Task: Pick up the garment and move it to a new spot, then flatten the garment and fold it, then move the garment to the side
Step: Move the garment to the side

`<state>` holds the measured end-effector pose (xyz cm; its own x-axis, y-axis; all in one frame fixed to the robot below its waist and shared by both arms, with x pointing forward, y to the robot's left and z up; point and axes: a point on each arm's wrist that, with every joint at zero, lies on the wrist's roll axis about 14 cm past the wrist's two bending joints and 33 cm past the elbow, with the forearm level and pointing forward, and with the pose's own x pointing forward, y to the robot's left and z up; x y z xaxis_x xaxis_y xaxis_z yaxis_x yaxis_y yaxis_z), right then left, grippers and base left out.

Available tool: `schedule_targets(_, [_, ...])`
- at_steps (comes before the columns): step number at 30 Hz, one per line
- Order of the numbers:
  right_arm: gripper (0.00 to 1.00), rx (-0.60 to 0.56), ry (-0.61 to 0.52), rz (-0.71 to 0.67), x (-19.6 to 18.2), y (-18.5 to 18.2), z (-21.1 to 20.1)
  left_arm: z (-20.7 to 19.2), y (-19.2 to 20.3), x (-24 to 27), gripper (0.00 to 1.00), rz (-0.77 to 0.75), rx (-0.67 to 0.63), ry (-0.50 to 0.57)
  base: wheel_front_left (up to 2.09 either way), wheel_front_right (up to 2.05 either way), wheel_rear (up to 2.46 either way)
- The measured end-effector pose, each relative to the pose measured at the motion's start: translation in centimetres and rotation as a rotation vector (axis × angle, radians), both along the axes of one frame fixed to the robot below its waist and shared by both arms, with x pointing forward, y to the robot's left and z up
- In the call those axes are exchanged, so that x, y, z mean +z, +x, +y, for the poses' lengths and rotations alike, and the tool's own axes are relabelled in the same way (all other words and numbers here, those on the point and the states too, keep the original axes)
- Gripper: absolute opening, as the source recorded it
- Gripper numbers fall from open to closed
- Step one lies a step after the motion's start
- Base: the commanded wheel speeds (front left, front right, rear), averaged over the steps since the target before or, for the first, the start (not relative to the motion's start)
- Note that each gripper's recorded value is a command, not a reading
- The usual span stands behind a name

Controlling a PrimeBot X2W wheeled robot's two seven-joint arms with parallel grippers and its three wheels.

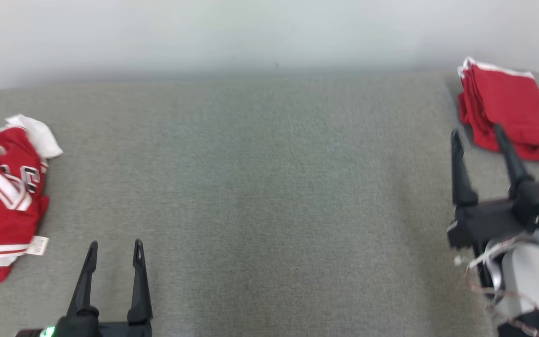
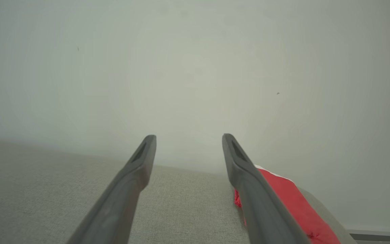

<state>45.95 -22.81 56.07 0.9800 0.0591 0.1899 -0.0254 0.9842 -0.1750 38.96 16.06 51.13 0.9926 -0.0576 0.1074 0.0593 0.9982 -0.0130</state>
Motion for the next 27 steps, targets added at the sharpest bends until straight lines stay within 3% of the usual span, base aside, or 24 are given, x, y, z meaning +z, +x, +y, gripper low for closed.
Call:
schedule_targets(16, [1.00, 0.034, 0.146, 0.083, -4.1, -7.6, 4.0, 2.5, -3.5, 0.3, 1.00, 0.000, 0.074, -0.010, 0.00, 0.00, 0.00])
schedule_targets(27, [1.00, 0.022, 0.216, 0.139, -6.1, -10.3, 4.4, 1.7, -4.2, -0.2, 1.00, 0.014, 0.049, -0.016, 0.00, 0.00, 0.00])
